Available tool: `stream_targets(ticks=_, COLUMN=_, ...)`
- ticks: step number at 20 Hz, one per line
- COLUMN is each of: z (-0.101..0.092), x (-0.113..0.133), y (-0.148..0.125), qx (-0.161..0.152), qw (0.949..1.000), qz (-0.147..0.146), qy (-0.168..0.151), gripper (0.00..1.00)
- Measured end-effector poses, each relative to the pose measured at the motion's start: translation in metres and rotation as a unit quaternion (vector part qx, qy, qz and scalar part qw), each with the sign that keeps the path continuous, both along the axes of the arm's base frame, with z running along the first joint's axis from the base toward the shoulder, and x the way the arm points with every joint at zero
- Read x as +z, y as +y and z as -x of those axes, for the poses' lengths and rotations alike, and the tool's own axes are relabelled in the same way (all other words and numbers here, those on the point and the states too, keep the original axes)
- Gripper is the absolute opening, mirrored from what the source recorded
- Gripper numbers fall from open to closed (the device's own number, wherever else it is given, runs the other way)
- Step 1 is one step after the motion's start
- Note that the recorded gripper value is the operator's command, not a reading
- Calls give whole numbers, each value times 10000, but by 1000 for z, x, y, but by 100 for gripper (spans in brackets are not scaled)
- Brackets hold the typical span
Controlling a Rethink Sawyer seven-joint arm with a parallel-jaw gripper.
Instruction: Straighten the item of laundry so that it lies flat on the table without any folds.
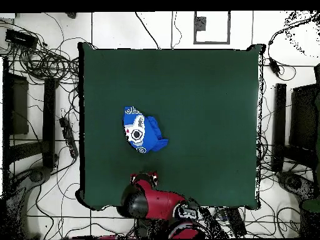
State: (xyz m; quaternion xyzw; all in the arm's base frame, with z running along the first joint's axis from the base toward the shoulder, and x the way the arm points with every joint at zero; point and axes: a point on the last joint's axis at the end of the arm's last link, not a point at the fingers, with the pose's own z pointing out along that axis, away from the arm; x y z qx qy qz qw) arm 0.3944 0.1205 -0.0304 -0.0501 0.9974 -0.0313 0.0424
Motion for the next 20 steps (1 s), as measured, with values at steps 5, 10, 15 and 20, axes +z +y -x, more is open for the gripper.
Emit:
stream_targets(ticks=5, z=10, x=-11, y=7, qx=-128, qw=9999, qz=39, qy=-5, gripper=100)
stream_targets(ticks=10, z=11, x=-11, y=13, qx=-531, qw=9985, qz=152, qy=-9, gripper=100)
stream_targets(ticks=15, z=11, x=-10, y=15, qx=-813, qw=9965, qz=169, qy=-9, gripper=100)
stream_targets(ticks=20, z=5, x=-4, y=26, qx=-807, qw=9966, qz=128, qy=-37, gripper=100)
